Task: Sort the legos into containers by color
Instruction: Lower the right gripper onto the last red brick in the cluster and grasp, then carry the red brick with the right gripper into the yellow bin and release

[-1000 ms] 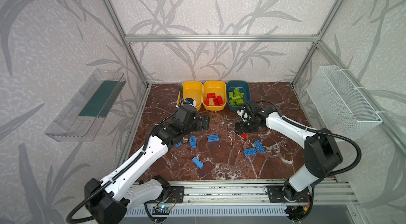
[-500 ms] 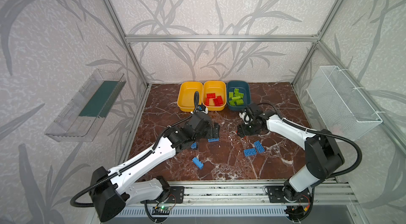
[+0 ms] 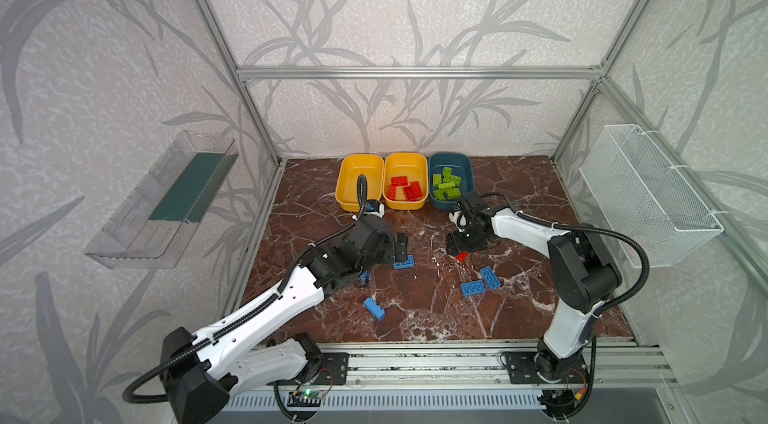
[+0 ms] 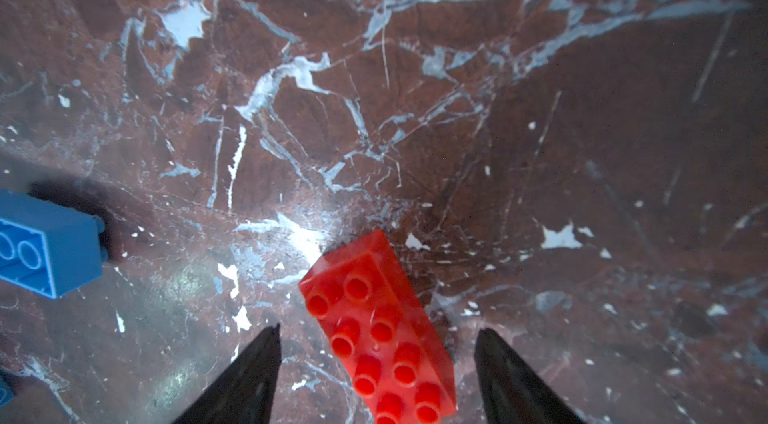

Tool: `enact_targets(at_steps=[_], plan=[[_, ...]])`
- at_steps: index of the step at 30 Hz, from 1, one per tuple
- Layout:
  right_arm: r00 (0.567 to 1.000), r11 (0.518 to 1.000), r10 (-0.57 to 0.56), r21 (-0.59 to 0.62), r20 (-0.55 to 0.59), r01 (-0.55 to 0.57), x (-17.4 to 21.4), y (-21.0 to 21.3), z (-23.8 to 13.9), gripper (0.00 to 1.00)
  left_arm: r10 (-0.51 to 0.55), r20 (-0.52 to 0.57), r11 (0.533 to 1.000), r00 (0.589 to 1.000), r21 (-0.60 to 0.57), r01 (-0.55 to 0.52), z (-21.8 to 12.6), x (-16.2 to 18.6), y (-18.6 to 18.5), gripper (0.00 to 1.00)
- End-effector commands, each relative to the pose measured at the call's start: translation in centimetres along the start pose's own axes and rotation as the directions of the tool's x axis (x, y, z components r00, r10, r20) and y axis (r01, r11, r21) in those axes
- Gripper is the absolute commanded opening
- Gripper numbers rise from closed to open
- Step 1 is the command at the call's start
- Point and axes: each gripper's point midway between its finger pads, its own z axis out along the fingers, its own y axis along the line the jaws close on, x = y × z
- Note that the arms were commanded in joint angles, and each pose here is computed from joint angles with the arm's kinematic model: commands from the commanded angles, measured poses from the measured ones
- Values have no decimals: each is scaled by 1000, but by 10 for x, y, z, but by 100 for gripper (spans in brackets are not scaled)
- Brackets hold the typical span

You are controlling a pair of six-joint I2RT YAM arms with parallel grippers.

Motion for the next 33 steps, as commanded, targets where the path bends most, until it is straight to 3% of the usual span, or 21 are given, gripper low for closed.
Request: enact_targets(at_steps=[1,9,19,26,33], plan=[[1000,1000,1,-22,-7,-1,-1,4,1,72,-6,25,999,1000,-54,7,-5,1,14,99],[998,998,6,66,-61,-2,15,-7,1,57,-1,69,993,998,-119,9,-3,-6,24,99],[990,987,-50,142,-133,69,29,3,14,48,28,55,992,998,-127,-20,14,-15,23,99],[986,980,-59,177,-155,87,23,3,20,38,-3,52,991,999,-133,10,22,-24,35,99],[988,980,-57,183,-143,83,8,8,9,21,-34,57,988,998,-146,42,23,-36,54,99]])
